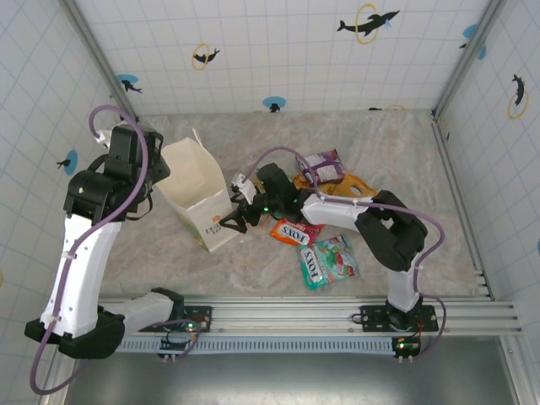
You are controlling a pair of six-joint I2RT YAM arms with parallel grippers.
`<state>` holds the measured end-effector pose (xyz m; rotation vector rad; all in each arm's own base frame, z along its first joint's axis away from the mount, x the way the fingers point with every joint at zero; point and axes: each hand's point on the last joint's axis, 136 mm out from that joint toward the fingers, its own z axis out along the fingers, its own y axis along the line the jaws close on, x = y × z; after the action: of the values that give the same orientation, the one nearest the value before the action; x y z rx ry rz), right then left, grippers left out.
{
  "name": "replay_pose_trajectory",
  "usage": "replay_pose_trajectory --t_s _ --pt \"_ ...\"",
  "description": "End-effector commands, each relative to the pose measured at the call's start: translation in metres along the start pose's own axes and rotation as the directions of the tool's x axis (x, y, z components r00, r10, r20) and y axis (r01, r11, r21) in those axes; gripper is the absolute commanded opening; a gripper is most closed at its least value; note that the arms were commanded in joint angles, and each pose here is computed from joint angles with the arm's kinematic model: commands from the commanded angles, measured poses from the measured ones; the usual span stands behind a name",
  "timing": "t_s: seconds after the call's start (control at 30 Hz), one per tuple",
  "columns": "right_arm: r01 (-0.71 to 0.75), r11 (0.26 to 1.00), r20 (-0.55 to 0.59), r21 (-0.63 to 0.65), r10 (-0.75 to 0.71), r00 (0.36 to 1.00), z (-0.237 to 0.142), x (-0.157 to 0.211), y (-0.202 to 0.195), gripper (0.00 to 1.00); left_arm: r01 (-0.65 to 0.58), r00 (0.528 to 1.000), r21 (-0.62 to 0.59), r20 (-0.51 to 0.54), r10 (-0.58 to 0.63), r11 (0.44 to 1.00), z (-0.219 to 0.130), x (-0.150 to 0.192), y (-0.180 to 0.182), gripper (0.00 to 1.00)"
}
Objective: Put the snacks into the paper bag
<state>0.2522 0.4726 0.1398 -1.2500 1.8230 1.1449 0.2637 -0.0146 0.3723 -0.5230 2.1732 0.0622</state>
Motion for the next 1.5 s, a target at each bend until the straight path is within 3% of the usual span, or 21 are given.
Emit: replay_pose_trajectory --t_s 0.0,0.37,0.53,0.73,1.0,1.47 --pt "0.023 1.000 0.026 -0.010 -0.022 0.999 0.003 -0.014 0.003 0.99 0.005 1.000 -0.043 0.013 -0.004 0.999 -0.005 -0.003 0.010 0.58" --pt "0.024 1.000 0.015 -0.012 -0.023 1.000 0.005 -0.010 0.009 0.99 -0.052 0.999 -0.097 0.000 0.052 0.994 0.022 0.010 0.009 0.45" --pt "0.027 1.000 0.014 -0.006 -0.027 1.000 0.003 -0.008 0.016 0.99 -0.060 0.998 -0.108 -0.004 0.060 0.992 0.035 0.009 0.012 0.44" --pt "0.027 1.000 0.008 0.010 -0.027 1.000 0.003 -0.005 0.020 0.99 -0.067 0.998 -0.144 0.002 0.068 0.987 0.047 0.007 0.023 0.22" --pt "0.028 0.999 0.006 0.030 -0.028 1.000 0.002 0.000 0.034 0.98 -0.148 0.988 -0.095 0.018 0.151 0.984 0.060 0.001 0.010 0.08" --pt "0.108 0.986 0.049 0.129 -0.115 0.992 0.014 -0.004 0.058 0.96 -0.229 0.973 0.066 0.017 0.229 0.971 0.082 0.009 -0.026 0.02"
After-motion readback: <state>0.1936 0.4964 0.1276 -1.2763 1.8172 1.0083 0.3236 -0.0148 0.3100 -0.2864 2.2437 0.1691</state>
